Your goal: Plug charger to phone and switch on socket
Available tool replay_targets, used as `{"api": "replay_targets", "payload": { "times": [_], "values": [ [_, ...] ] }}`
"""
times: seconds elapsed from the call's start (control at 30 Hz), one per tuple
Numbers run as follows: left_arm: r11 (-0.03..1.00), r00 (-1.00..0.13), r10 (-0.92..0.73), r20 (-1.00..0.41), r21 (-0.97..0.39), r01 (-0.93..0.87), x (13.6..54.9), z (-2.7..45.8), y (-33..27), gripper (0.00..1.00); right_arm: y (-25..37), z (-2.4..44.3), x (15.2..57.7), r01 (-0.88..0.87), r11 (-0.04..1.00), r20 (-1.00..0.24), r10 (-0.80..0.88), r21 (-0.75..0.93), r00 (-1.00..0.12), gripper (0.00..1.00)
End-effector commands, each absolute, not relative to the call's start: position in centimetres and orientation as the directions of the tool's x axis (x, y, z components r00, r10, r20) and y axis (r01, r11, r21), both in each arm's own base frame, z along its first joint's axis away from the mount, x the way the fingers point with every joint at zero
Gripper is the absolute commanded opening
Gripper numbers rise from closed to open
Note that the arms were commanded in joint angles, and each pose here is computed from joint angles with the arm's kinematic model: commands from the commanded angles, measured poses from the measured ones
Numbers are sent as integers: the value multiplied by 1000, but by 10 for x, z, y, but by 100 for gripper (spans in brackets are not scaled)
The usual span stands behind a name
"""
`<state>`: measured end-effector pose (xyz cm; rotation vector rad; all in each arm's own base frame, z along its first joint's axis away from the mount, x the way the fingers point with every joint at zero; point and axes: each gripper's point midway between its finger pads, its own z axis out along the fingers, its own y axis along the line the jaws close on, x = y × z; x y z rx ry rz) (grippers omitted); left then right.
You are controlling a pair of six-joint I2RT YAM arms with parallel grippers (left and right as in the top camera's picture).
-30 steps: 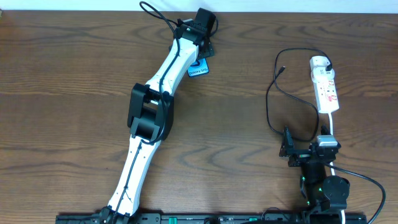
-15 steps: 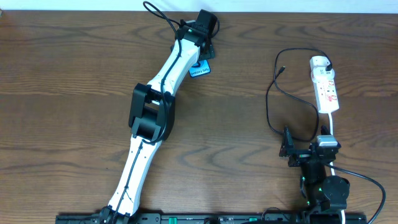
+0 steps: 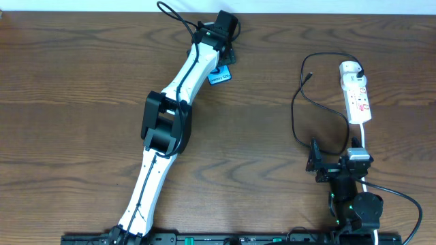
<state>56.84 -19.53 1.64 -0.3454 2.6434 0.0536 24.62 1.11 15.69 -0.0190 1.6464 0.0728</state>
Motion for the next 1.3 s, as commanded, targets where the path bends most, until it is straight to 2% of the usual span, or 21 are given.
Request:
{"api": "replay_targets", "payload": {
  "times": [0.0,0.23,0.77,0.97,1.27],
  "values": [
    [970,-860,-223,-459,-18,-242,568,16,-198,98,8,156,246,-42,999,-997,17,20,-76,99],
    [968,-858,-231,-458,-20,-249,567,18,-197,98,8,156,246,-41,999,-997,17,20,-76,99],
    [960,-828,-268,-492,-61,-274,569,60,-191,98,8,156,246,-42,999,-997,17,20,-76,99],
    [920,-789,-382,-482,-122,-371,569,60,-192,98,8,156,246,-42,999,-997,17,20,-76,99],
    [922,-794,-378,-477,-118,-368,570,44,-199,98,8,156,246,-41,999,-997,17,20,-76,99]
  ]
}}
